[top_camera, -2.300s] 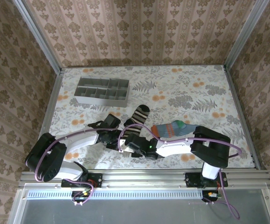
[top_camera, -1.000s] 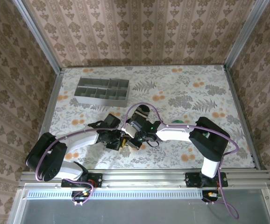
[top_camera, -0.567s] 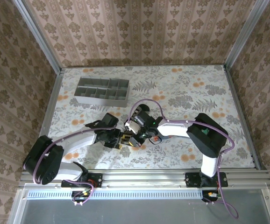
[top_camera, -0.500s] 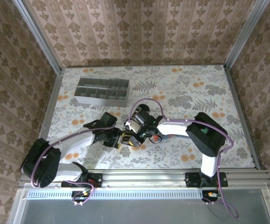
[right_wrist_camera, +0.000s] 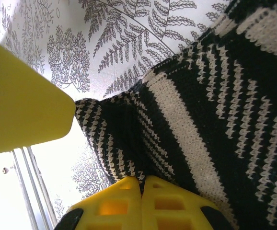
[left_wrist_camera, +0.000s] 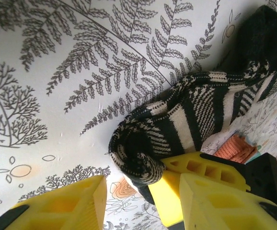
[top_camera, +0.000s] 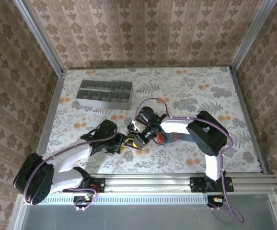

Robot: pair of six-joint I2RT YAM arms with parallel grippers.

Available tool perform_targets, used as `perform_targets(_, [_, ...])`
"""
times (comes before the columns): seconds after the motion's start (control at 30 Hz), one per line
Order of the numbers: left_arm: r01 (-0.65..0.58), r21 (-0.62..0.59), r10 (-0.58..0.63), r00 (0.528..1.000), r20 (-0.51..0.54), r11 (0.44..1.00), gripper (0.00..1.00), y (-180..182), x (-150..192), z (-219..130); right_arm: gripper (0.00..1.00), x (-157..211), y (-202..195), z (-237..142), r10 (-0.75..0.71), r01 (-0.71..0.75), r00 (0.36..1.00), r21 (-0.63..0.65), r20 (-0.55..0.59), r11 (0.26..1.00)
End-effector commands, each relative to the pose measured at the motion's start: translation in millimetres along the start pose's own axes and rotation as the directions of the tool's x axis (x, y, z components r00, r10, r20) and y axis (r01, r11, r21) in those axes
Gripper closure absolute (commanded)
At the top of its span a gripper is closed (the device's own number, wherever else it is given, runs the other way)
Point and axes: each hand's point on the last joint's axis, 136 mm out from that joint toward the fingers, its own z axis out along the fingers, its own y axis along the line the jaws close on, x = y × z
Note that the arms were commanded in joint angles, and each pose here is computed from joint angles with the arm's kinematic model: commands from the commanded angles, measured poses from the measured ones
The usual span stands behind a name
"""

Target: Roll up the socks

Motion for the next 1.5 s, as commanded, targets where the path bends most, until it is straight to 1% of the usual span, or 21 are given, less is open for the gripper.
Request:
perform_targets(0.0, [-0.059, 0.054, 0.059, 0.998, 0.006, 0.997, 0.57, -10, 1, 4, 1.0, 58, -58, 14, 0.197, -0.164, 0.968, 0.199, -0.157, 0.966])
perform_targets(0.2, [-0.052, 0.046, 0.052, 0.999, 0.003, 0.998, 0.58, -3, 2, 16, 1.0, 65, -65, 15, 0.241, -0.204, 0.956, 0.209, -0.17, 0.956])
perform_targets(0.6, [-0.03, -0.005, 0.03, 0.999, 0.024, 1.0, 0.61, 13, -2, 23, 1.0, 70, -76, 17, 0.315, -0.275, 0.932, 0.216, -0.18, 0.937])
perform_targets(0.77, [-0.031, 0.003, 0.031, 0.999, 0.041, 1.0, 0.63, 10, -7, 32, 1.0, 73, -79, 18, 0.372, -0.331, 0.907, 0.208, -0.2, 0.92])
perform_targets(0.9, [-0.039, -0.017, 0.039, 0.998, 0.053, 0.999, 0.66, 10, -11, 43, 1.0, 74, -78, 19, 0.39, -0.352, 0.897, 0.194, -0.209, 0.916])
perform_targets(0.93, [-0.037, -0.032, 0.039, 0.998, 0.052, 0.999, 0.68, 11, -12, 46, 1.0, 74, -79, 19, 0.394, -0.357, 0.894, 0.195, -0.212, 0.914])
perform_targets(1.0, [-0.018, -0.08, 0.022, 0.999, 0.045, 0.997, 0.77, 21, -12, 50, 1.0, 73, -78, 19, 0.395, -0.359, 0.894, 0.19, -0.213, 0.914])
perform_targets(1.07, [0.017, -0.129, -0.013, 0.999, 0.032, 0.992, 0.95, 32, -10, 53, 1.0, 72, -79, 19, 0.391, -0.355, 0.896, 0.19, -0.21, 0.916])
perform_targets(1.1, [0.029, -0.148, -0.026, 0.999, 0.027, 0.989, 1.0, 37, -8, 54, 1.0, 72, -79, 19, 0.384, -0.348, 0.899, 0.191, -0.21, 0.918])
perform_targets(1.17, [0.062, -0.216, -0.059, 0.998, 0.02, 0.974, 1.0, 49, -4, 50, 1.0, 66, -77, 17, 0.35, -0.316, 0.915, 0.186, -0.199, 0.93])
perform_targets(1.2, [0.083, -0.252, -0.081, 0.997, 0.019, 0.964, 1.0, 57, -2, 48, 0.97, 63, -75, 16, 0.325, -0.293, 0.927, 0.182, -0.188, 0.939])
perform_targets(1.27, [0.138, -0.319, -0.14, 0.99, 0.018, 0.938, 1.0, 72, 2, 41, 0.83, 48, -68, 6, 0.229, -0.204, 0.964, 0.179, -0.133, 0.962])
perform_targets(1.3, [0.158, -0.341, -0.16, 0.987, 0.023, 0.927, 1.0, 77, 4, 38, 0.76, 38, -60, -2, 0.163, -0.144, 0.983, 0.18, -0.091, 0.973])
perform_targets(1.37, [0.185, -0.378, -0.184, 0.982, 0.038, 0.907, 1.0, 81, 5, 31, 0.7, 17, -44, -22, 0.023, -0.026, 1.0, 0.2, 0.014, 0.98])
perform_targets(1.43, [0.196, -0.408, -0.189, 0.98, 0.056, 0.892, 1.0, 82, 5, 24, 0.65, -3, -23, -47, -0.132, 0.094, 0.98, 0.24, 0.146, 0.966])
perform_targets(1.47, [0.198, -0.42, -0.189, 0.98, 0.062, 0.886, 1.0, 81, 5, 22, 0.64, -9, -11, -59, -0.223, 0.162, 0.952, 0.271, 0.211, 0.949])
